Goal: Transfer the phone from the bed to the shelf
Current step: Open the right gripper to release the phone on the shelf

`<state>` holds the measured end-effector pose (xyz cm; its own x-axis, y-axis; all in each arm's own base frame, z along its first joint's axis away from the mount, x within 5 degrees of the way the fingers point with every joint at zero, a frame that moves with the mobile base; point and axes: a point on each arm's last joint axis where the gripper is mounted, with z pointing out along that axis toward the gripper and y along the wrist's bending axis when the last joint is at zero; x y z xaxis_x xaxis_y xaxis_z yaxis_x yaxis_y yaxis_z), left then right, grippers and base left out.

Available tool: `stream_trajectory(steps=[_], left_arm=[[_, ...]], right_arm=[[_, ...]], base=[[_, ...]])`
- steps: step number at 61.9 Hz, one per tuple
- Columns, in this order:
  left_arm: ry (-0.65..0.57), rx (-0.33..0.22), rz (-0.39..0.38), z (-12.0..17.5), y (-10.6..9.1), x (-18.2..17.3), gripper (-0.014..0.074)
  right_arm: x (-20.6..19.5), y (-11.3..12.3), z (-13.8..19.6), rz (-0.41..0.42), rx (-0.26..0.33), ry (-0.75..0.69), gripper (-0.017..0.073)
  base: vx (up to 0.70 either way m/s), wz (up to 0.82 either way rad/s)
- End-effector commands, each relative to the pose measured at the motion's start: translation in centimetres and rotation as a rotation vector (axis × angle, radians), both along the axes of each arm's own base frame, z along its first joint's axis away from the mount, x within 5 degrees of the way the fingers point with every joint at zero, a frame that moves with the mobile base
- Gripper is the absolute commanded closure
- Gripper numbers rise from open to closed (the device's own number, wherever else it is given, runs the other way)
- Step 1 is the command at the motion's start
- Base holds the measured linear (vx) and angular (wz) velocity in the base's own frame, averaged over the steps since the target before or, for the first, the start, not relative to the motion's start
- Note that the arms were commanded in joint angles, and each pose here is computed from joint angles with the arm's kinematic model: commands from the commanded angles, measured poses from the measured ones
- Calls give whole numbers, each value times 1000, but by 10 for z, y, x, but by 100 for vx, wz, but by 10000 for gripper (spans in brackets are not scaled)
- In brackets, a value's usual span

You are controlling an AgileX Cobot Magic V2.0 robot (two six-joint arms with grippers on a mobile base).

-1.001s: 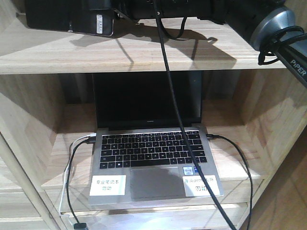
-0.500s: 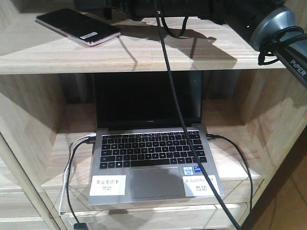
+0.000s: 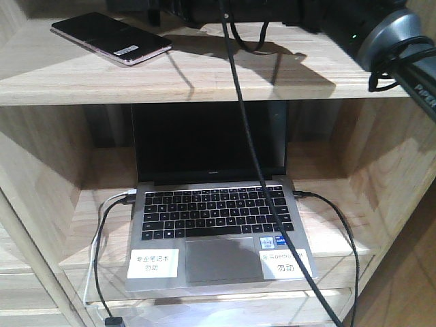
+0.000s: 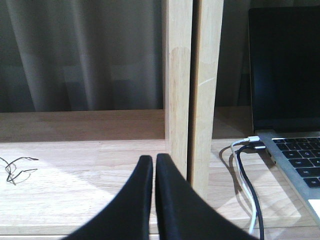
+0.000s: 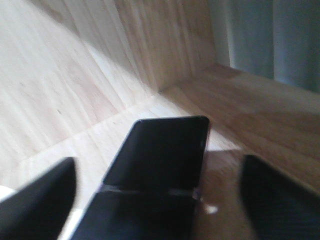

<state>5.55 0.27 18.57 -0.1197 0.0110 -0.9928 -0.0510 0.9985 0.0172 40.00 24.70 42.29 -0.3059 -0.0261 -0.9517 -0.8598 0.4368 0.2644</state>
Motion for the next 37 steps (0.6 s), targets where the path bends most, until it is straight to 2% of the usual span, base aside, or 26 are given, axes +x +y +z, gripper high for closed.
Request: stream_trajectory(steps=[1, 17, 37], left_arm=[[-72, -5, 3, 5, 0, 0, 592], [-72, -5, 3, 5, 0, 0, 592], [-72, -5, 3, 5, 0, 0, 592]], right_arm=[[-24, -15, 51, -30, 97, -90, 154], [-46, -28, 78, -54, 64, -180, 578], [-70, -41, 104, -95, 60, -207, 564]], base=[[0, 0], [0, 0], [0, 0]])
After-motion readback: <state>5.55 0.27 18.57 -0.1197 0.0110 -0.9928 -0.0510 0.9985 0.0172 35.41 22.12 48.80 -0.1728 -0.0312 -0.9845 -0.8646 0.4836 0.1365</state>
